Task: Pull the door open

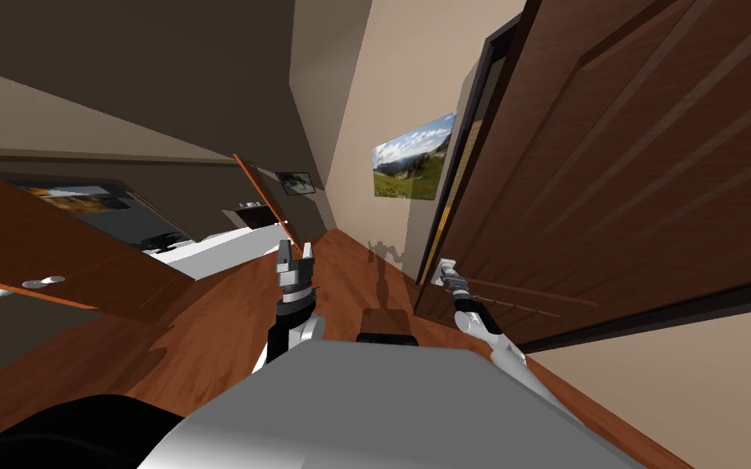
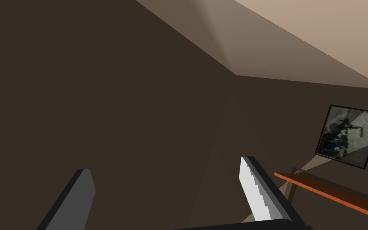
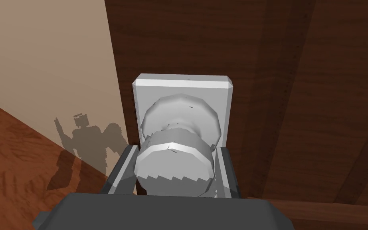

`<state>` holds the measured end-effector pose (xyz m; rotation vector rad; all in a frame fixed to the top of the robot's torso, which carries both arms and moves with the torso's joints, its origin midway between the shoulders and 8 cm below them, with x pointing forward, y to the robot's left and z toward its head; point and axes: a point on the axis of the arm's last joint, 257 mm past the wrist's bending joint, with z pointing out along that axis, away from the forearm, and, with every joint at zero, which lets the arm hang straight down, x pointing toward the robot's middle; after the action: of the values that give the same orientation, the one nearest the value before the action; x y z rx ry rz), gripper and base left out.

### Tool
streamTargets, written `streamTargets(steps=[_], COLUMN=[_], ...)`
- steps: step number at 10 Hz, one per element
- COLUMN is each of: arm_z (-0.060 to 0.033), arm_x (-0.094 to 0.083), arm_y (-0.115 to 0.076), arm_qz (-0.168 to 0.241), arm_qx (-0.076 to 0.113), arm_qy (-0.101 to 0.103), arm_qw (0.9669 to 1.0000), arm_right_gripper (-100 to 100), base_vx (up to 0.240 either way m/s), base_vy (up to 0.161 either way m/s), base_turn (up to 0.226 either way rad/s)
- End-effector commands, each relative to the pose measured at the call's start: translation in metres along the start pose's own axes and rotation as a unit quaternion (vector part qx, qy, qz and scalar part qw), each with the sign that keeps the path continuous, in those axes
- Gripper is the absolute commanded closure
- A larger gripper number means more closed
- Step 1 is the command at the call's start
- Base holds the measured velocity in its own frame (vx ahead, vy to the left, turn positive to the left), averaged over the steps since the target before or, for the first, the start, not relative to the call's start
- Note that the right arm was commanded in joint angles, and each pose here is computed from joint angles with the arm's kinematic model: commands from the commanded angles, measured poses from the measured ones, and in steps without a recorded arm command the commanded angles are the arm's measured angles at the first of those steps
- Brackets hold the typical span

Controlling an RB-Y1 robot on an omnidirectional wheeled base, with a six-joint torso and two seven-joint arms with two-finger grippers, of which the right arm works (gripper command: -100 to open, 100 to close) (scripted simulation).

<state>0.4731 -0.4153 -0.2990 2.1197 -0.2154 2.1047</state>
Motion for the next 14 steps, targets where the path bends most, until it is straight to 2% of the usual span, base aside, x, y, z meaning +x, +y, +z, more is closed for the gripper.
streamTargets(steps=[1, 4, 5, 6, 14], arm_z=[-0.0033, -0.0088, -0.0075, -0.0124, -0.0294], arm_x=[0.002, 0.003, 0.001, -0.001, 0.003], arm_y=[-0.003, -0.008, -0.008, -0.009, -0.017], arm_qz=[0.000, 0.001, 0.000, 0.000, 0.001], arm_qx=[0.009, 0.025, 0.022, 0.031, 0.067], arm_qy=[0.003, 0.003, 0.002, 0.000, 0.004], arm_qw=[1.0000, 0.9997, 0.9998, 0.9995, 0.9977], arm_right_gripper=[100, 100, 100, 100, 100], base_vx=[-0.241, -0.222, -0.098, -0.155, -0.196], base_vy=[-0.077, -0.046, 0.016, -0.023, -0.064], base_turn=[0.156, 0.117, 0.011, 0.120, 0.105])
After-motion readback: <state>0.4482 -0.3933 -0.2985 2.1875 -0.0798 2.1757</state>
